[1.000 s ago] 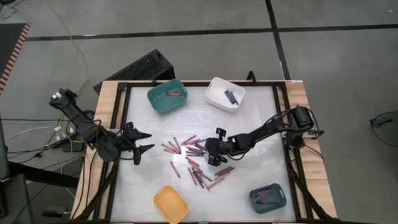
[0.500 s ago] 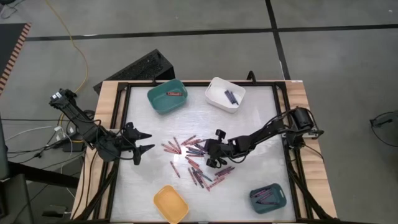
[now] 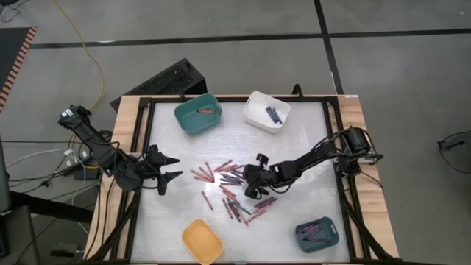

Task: Sort crayons
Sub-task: Put the blue crayon into the white bin

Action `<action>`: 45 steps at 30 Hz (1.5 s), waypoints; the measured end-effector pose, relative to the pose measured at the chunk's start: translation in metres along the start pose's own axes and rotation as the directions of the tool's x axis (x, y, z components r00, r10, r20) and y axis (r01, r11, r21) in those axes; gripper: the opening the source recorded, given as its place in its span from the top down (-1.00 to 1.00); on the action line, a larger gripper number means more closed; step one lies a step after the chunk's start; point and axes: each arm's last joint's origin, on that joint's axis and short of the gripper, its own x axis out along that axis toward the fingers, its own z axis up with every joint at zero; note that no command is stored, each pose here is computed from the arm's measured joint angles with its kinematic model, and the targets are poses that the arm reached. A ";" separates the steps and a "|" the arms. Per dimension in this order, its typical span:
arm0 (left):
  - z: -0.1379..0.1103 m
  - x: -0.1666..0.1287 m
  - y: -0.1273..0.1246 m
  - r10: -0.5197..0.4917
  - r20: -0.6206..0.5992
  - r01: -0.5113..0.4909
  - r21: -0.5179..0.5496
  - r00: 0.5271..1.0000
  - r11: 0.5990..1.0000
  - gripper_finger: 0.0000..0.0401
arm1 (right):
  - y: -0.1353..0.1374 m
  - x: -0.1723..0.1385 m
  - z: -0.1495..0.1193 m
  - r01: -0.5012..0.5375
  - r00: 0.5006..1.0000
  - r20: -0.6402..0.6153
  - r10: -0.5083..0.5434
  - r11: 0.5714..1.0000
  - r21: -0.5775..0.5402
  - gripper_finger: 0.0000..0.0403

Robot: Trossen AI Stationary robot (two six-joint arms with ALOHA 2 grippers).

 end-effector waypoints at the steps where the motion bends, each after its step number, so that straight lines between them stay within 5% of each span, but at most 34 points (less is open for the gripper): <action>1: 0.000 0.000 0.000 0.000 0.000 0.000 0.000 1.000 1.000 -0.14 | 0.000 0.000 -0.001 0.003 1.000 -0.008 -0.003 1.000 0.002 0.64; 8: 0.000 0.000 0.000 0.000 0.000 0.000 0.002 1.000 1.000 -0.14 | -0.003 -0.001 -0.007 0.039 0.996 -0.079 -0.035 0.998 0.051 0.66; 14: 0.000 0.000 0.000 0.000 -0.001 0.000 -0.002 1.000 1.000 -0.14 | -0.005 -0.002 -0.010 0.063 0.992 -0.116 -0.053 0.995 0.082 0.88; 29: 0.000 0.000 0.000 -0.001 -0.001 0.001 -0.004 1.000 1.000 -0.14 | 0.008 -0.042 0.005 0.017 0.999 -0.031 -0.011 0.983 0.181 0.98; 38: 0.000 0.000 0.000 0.000 0.001 0.000 -0.007 1.000 1.000 -0.14 | -0.030 -0.107 0.043 0.218 0.948 0.153 -0.278 0.921 0.322 0.98; 45: 0.000 0.000 0.000 0.000 0.001 0.000 -0.007 1.000 1.000 -0.14 | -0.093 -0.104 0.063 0.378 0.879 0.123 -0.461 0.829 0.413 0.98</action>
